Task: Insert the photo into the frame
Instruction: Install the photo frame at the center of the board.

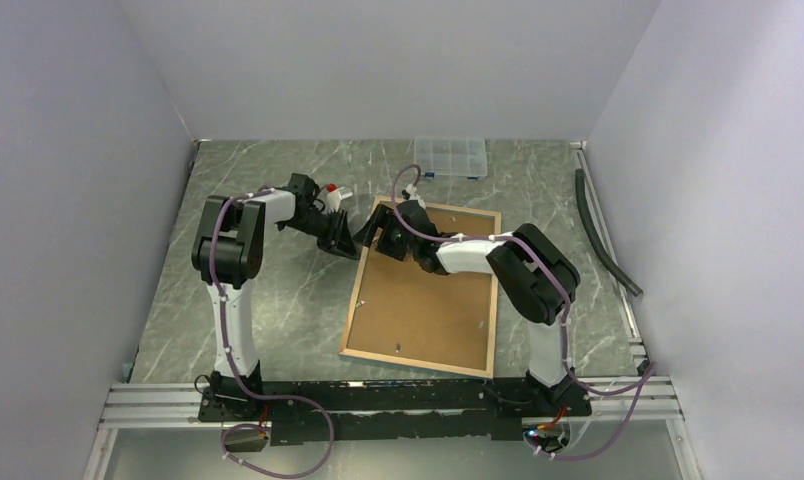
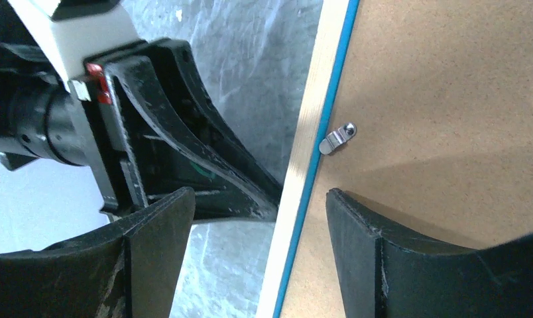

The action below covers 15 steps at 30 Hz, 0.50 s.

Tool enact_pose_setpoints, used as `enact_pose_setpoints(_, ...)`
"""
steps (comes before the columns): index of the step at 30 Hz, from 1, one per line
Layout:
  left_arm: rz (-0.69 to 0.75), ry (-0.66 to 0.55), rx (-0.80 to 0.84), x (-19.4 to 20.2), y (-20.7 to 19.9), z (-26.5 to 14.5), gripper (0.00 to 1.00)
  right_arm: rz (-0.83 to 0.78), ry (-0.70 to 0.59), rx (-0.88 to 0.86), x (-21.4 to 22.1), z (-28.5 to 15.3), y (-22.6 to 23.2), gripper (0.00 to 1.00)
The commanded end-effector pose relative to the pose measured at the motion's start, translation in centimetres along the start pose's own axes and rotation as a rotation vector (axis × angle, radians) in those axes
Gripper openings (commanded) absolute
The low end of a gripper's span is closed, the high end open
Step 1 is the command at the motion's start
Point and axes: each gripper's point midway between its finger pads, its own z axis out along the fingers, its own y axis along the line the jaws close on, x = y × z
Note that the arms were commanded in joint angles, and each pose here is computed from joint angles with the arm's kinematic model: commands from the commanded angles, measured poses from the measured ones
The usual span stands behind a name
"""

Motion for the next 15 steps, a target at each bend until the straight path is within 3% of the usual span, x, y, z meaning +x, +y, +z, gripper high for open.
enact_pose_setpoints(1, -0.04, 0.004, 0.026, 0.5, 0.1, 0.7, 0.25, 0.047, -0.044, -0.054, -1.5, 0.9, 1.7, 0.75)
enact_pose_setpoints(15, -0.038, 0.043, 0.029, 1.8, -0.1, 1.9, 0.22, 0.065, -0.099, 0.022, -2.3, 1.2, -0.2, 0.68)
